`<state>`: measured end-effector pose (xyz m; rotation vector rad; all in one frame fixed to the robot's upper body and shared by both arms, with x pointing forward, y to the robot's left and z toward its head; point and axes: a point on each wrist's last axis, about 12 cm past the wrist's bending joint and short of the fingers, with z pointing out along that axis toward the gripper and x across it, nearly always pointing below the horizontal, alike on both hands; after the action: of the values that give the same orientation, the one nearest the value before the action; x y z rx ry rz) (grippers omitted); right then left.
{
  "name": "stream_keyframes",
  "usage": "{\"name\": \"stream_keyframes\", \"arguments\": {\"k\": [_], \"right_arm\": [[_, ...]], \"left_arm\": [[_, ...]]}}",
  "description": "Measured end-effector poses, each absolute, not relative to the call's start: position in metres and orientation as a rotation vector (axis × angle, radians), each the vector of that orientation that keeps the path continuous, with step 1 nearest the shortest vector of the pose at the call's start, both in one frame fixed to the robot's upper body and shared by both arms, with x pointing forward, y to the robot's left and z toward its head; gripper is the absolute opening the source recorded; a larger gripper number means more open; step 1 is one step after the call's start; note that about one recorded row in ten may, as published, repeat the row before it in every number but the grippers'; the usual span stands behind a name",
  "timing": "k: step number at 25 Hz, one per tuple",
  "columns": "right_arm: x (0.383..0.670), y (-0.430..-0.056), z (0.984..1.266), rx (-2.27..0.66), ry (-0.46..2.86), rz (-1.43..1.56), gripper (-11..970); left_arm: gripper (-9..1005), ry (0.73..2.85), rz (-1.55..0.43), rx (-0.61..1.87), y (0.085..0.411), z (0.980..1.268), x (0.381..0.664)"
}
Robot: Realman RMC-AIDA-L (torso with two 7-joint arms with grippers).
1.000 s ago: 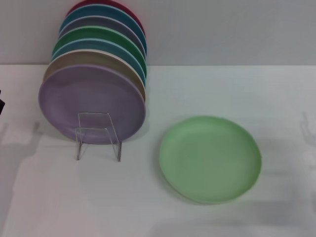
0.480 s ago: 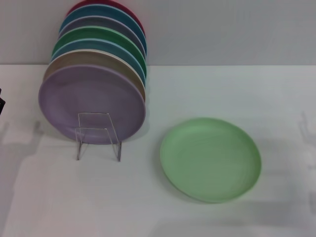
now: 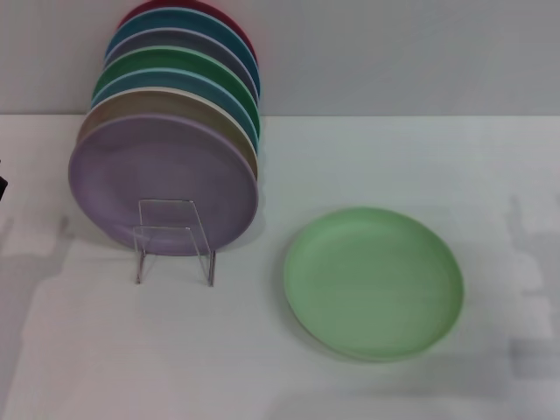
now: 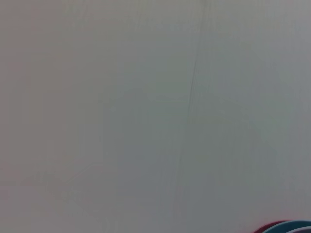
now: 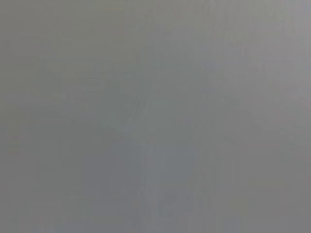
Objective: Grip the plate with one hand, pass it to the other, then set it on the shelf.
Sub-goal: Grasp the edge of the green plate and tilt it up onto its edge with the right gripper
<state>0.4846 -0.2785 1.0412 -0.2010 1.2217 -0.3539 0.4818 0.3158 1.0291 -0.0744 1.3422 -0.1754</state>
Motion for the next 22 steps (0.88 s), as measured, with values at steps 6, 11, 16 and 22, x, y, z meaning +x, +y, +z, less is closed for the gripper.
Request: {"name": "stream_keyframes", "arguments": {"k": [6,11,16,22], "right_arm": [[0.502,-0.261,1.044,-0.119,1.31,-0.276,683],[0.525,-0.239,1.055,-0.081,1.439,-0.228,684],[0.545,-0.229,1.073,-0.069,1.561,-0.2,685],[0.568,-0.231,1.085,-0.137,1.768,-0.039,684]], "left_arm": [[813,1.343,-0.174,-0.073,0.316,1.029,0.482],[813,1.35,-0.17,-0.071,0.318,1.029,0.483],[813,1.367,-0.169,-0.07,0.317,1.028,0.486],[812,1.383,-0.157,-0.08,0.318,1.028,0.492]]}}
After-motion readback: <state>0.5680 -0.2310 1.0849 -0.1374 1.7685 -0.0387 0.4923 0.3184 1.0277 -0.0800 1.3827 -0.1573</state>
